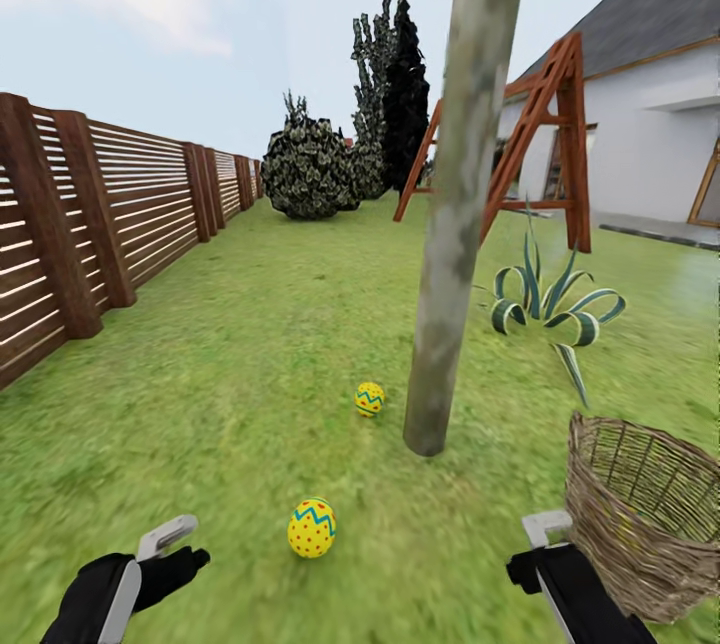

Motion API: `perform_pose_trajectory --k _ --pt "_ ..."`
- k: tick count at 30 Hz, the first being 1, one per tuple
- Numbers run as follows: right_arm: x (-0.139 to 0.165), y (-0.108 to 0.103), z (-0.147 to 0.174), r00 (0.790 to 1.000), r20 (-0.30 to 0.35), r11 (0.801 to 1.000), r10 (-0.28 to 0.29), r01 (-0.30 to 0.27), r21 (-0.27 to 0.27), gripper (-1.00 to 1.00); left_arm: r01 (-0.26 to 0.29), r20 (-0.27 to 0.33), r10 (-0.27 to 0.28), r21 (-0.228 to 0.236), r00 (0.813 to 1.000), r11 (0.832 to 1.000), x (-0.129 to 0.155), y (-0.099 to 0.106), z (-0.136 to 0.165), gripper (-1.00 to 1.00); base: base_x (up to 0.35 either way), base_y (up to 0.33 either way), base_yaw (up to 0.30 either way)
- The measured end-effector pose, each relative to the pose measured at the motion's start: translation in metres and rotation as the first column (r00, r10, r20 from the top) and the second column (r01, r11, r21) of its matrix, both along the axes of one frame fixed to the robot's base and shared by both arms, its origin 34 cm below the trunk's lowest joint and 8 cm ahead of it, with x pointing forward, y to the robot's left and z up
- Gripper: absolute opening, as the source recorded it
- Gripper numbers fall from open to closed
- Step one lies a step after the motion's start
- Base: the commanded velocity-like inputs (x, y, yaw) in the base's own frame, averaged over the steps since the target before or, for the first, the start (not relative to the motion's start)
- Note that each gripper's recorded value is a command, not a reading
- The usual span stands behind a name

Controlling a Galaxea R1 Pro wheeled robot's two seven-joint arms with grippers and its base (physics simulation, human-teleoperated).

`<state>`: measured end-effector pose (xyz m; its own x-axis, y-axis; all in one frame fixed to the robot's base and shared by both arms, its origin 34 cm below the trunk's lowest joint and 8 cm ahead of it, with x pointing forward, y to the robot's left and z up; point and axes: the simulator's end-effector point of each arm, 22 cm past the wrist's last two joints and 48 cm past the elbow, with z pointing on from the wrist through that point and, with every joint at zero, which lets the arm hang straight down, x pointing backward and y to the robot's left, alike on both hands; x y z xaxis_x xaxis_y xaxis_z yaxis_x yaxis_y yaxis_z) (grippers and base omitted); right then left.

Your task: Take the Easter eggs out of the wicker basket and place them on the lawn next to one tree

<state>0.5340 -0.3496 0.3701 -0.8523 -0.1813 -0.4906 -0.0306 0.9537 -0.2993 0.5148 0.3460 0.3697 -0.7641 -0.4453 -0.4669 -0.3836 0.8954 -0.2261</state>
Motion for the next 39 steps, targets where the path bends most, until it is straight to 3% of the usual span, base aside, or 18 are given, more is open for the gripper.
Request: perform_pose_trajectory --k 4,9,17,22,30,39 --pt "0.001 -0.004 0.018 1.0 -0.002 1.0 -0.018 0.018 -0.006 1.0 0.024 -0.049 -0.026 -0.029 0.998 0.999 -0.01 -0.009 0.003 1.0 -0.053 -0.088 0.0" --pt "0.005 -0.002 0.031 1.0 0.023 1.0 -0.013 0.013 -0.004 1.0 0.036 -0.042 -0.037 -0.038 0.998 0.999 -0.009 -0.017 0.011 1.0 -0.068 -0.084 0.0" --pt "0.001 0.012 0.032 1.0 0.015 1.0 0.023 -0.023 -0.011 1.0 0.042 -0.015 -0.042 -0.038 0.999 0.998 -0.006 -0.021 0.023 1.0 -0.027 -0.083 0.0" --pt "-0.001 0.012 0.033 1.0 -0.01 1.0 0.022 -0.022 -0.01 1.0 0.068 -0.03 -0.069 -0.034 0.997 0.997 -0.004 -0.029 0.031 1.0 -0.001 -0.019 0.0" --pt "-0.009 0.009 0.034 0.998 -0.06 1.0 0.015 -0.016 -0.014 1.0 0.074 -0.157 -0.086 -0.081 0.984 0.994 -0.032 -0.042 0.003 1.0 0.0 -0.001 0.0" --pt "-0.029 0.007 0.022 0.989 -0.149 1.0 0.006 -0.008 -0.011 1.0 0.068 -0.195 -0.081 -0.076 0.977 0.995 -0.037 -0.025 0.019 1.0 0.0 0.0 0.0"
